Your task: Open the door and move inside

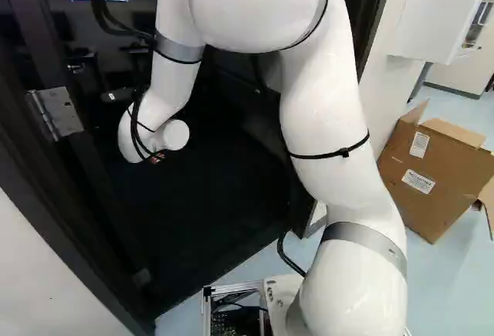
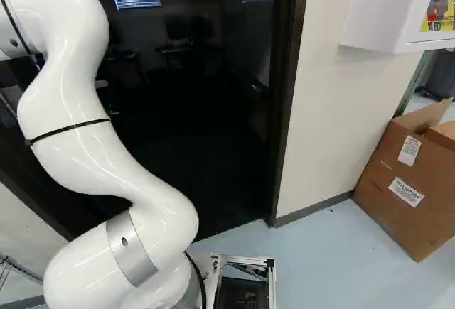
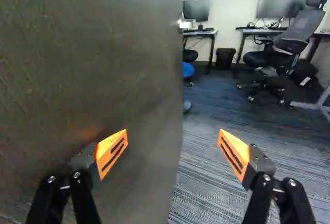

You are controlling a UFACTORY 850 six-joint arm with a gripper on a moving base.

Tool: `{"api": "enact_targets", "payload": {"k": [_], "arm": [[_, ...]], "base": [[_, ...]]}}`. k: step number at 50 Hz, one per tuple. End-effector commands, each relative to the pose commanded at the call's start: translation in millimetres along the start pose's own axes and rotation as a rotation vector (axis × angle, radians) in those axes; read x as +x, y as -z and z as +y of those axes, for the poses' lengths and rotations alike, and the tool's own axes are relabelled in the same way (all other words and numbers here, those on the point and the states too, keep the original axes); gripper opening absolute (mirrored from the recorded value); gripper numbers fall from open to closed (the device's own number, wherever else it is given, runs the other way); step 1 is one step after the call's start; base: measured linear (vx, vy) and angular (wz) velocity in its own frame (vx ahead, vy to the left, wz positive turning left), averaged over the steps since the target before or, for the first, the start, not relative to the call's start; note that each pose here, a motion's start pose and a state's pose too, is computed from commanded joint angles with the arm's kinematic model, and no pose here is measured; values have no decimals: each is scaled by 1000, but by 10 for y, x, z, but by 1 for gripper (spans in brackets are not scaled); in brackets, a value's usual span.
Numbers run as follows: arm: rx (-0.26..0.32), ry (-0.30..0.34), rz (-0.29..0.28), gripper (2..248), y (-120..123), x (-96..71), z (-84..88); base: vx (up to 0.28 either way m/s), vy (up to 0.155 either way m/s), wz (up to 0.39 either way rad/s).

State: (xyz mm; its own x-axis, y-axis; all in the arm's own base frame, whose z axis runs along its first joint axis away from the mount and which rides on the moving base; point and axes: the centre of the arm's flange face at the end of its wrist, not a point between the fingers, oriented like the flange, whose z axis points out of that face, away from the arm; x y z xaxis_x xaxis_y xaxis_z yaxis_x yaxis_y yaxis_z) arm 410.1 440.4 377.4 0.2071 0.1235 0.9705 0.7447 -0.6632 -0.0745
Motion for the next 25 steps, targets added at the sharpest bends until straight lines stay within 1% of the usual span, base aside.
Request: {"api": "enact_targets", "payload": {"k": [14,25], "arm": [[1,0,0,247,2,-1,-8],[-14,-3,-6,247,116,-6,75]], "base": [[0,0,0],[0,0,0]]}}
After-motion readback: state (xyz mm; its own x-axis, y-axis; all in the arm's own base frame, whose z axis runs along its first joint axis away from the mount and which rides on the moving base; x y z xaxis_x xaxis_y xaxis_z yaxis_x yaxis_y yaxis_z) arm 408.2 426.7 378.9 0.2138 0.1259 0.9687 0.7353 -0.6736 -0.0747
